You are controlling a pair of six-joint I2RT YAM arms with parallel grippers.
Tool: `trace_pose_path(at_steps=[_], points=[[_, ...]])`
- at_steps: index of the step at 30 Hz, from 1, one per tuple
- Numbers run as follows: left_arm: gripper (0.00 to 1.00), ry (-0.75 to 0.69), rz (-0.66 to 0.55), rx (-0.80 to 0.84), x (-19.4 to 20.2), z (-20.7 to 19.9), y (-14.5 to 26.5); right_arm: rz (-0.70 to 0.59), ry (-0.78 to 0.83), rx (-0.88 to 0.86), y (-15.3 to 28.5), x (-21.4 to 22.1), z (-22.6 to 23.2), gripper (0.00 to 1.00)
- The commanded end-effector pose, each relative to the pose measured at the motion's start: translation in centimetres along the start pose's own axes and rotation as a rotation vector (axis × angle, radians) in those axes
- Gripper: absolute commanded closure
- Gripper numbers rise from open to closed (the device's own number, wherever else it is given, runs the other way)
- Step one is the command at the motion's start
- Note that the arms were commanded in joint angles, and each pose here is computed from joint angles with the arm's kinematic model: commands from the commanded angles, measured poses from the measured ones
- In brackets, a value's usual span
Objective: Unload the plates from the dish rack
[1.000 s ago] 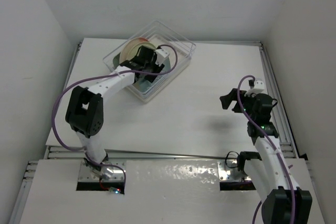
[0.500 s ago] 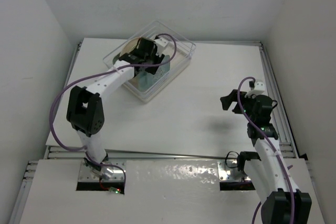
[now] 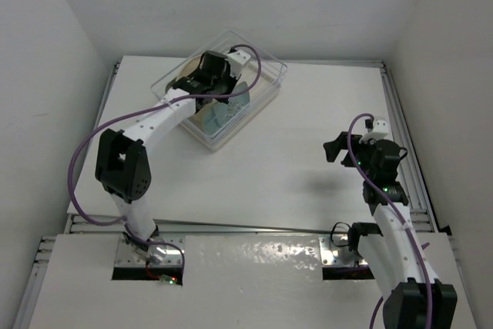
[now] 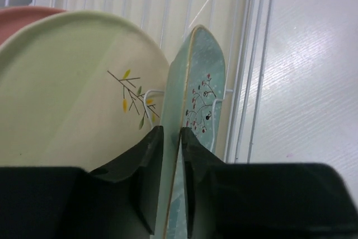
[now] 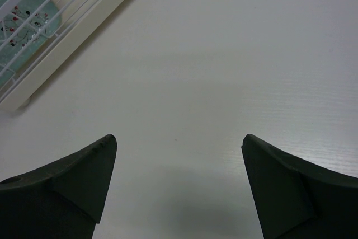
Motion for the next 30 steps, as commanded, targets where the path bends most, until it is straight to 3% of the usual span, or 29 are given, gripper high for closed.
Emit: trace_pose_path(at_steps=[1,6,8,11,13,17,22,25,30], points=[[0.8,-0.015,0.039,-0.021,1.2,0.5,-0.7,-0.017,0.033,0.001,0.1,-0.3,0.0,0.08],[0.55,-0.036,0.053,-0.049,1.9,0.7,-1.5,-0.008,0.03,-0.003,0.0,-0.4,0.0,0.08],[0.53,-0.058,0.053,-0.075,2.2,1.0,-1.8,-0.009,0.029,-0.012,-0.1,-0.6,0.0,0.08],[0.69,-0.074,0.073,-0.085,3.1,1.2,-2.2,-0.006,0.031,-0.015,-0.1,-0.6,0.0,0.08],[0.89,-0.069,0.094,-0.056,3.7,0.9,-2.2,-0.006,0.037,-0.011,-0.1,-0.6,0.0,0.08],[1.0,-0.048,0.117,-0.01,4.3,0.5,-2.4,-0.006,0.043,0.0,0.0,-0.6,-0.1,0.07],[1.0,-0.014,0.061,-0.003,2.0,0.4,-1.3,-0.017,0.048,0.0,0.1,-0.7,-0.1,0.07],[1.0,-0.006,-0.038,-0.003,-2.0,0.5,0.6,-0.02,0.046,-0.002,0.2,-0.8,0.0,0.07],[1.0,-0.025,-0.105,-0.023,-4.9,0.8,2.4,-0.025,0.038,-0.004,0.2,-1.1,0.0,0.08]])
Point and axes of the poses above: each gripper's point midway between its finger pads, its own y axis back along the fingers, its own z axis along the line the jaws close on, x = y × z, the point moved 10 cm from there along y, back along the fingers, and after that the axes turned 10 degrees about y, right-handed, at the moved point
